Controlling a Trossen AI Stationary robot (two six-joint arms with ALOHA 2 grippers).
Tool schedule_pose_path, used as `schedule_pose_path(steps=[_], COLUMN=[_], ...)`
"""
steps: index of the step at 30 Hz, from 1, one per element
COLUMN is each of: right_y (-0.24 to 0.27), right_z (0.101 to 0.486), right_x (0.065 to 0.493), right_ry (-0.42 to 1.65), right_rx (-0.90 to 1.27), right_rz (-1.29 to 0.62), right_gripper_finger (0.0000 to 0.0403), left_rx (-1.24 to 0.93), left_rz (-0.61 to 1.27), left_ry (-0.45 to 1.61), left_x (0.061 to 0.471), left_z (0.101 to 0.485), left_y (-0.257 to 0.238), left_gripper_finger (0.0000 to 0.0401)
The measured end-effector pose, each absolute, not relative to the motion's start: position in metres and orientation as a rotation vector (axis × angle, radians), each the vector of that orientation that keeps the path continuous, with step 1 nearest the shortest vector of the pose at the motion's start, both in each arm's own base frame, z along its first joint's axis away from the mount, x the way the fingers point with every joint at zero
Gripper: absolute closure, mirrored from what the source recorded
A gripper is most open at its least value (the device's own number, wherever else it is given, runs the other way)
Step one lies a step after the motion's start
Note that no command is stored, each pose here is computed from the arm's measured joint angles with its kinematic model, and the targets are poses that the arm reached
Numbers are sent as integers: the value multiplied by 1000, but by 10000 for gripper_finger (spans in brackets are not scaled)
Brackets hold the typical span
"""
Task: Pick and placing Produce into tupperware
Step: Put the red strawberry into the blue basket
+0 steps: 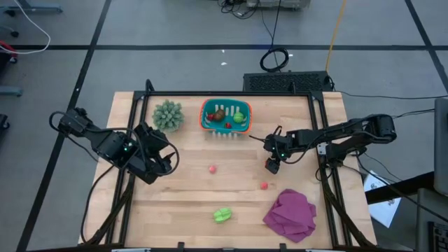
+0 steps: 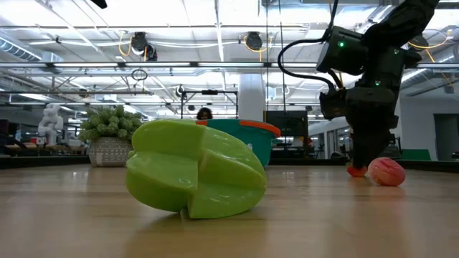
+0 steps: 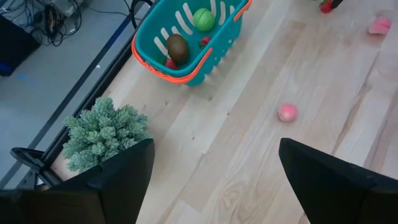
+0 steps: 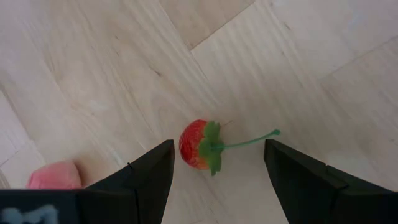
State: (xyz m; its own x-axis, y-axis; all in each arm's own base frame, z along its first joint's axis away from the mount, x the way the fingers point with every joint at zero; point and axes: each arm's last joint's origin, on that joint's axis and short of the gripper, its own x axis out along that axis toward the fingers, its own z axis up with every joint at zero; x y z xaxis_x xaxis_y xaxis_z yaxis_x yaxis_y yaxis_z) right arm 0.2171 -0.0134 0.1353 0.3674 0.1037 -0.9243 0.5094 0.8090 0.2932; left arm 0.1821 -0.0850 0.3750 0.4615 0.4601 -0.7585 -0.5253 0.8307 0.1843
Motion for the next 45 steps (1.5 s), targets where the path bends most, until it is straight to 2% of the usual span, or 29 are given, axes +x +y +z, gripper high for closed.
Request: schedule_pose_path(steps=[30, 45], right_y=[-14, -14], right_z=[135, 135], right_x=[217, 216], right_ry=[1165, 1175], right_rx=[689, 673], right_rz=[-378, -376], right_gripper_finger=[162, 224], left_rx=[-88, -91], left_rz=[606, 593], left_ry=[901, 892], left_x=[183, 184], left_z=[375, 376], left_y=[-85, -86], left_gripper_finger=[52, 52])
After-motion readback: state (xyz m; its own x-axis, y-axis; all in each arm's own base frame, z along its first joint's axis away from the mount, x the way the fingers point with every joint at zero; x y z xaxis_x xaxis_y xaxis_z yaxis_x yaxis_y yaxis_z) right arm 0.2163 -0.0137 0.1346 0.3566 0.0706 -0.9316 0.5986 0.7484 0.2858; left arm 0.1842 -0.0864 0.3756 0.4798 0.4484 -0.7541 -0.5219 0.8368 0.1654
